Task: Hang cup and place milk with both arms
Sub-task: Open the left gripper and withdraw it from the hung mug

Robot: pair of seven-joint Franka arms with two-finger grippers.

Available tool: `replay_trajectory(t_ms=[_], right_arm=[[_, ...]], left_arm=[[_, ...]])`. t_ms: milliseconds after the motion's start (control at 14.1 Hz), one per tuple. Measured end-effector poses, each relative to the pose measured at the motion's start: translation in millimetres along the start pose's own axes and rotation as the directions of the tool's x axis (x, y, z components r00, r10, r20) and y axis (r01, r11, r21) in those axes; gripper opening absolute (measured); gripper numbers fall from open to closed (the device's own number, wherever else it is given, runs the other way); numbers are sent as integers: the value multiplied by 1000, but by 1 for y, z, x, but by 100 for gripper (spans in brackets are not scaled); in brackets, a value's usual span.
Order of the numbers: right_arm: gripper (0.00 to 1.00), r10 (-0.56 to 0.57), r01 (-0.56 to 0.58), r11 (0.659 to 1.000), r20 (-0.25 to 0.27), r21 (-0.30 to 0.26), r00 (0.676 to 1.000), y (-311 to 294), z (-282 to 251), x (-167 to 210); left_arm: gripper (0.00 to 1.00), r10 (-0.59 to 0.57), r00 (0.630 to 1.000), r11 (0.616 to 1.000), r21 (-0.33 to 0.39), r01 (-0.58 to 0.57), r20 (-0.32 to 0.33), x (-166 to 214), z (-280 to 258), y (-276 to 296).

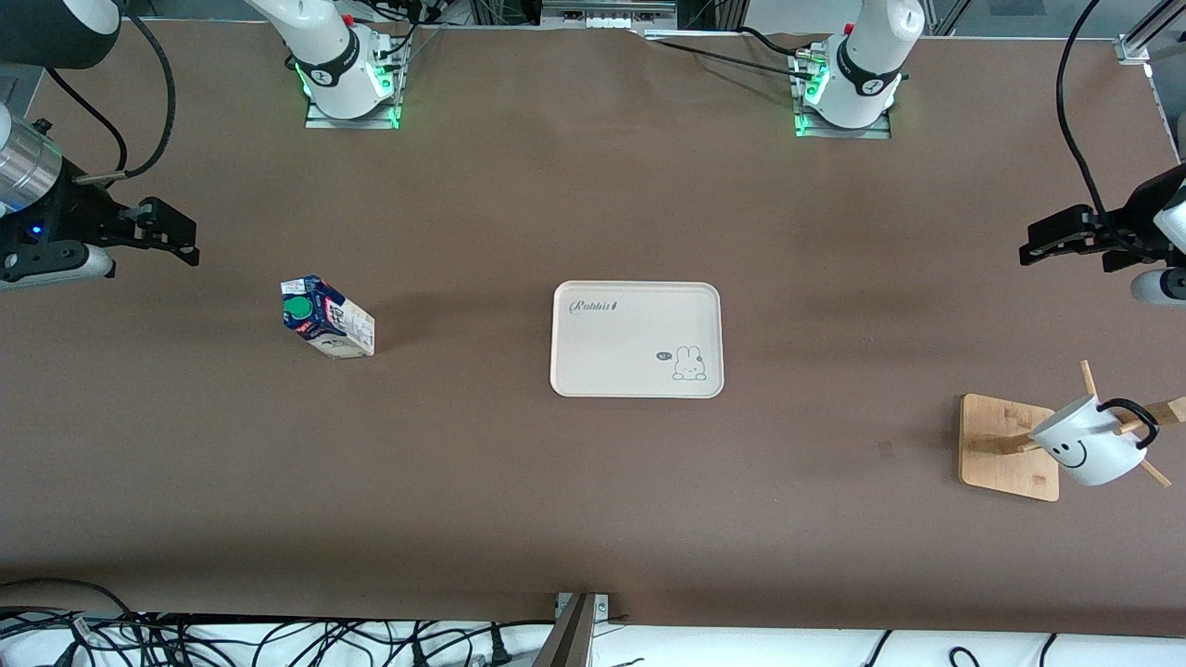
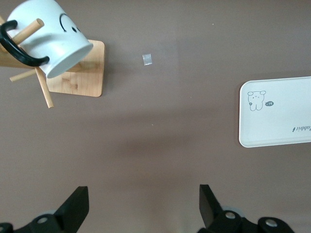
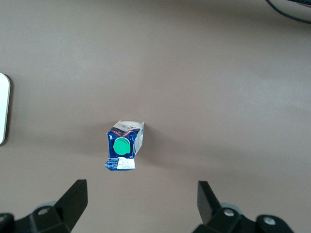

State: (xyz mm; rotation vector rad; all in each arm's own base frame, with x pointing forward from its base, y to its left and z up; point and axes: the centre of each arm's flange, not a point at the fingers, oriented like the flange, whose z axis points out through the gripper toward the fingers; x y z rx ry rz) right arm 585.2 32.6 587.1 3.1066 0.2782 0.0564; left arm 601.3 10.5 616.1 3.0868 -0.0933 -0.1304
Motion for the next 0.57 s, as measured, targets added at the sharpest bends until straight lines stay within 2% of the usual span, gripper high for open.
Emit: replay_trajectory(t_ms=[142, 569], right_arm=[[100, 0, 0, 1000, 0, 0, 1000, 0, 0, 0], [100, 0, 0, 1000, 0, 0, 1000, 0, 0, 0]], left_arm=[[100, -3, 999, 1000, -5, 3, -38, -9, 2, -4], [100, -40, 998, 999, -24, 39, -56, -32, 1, -32]])
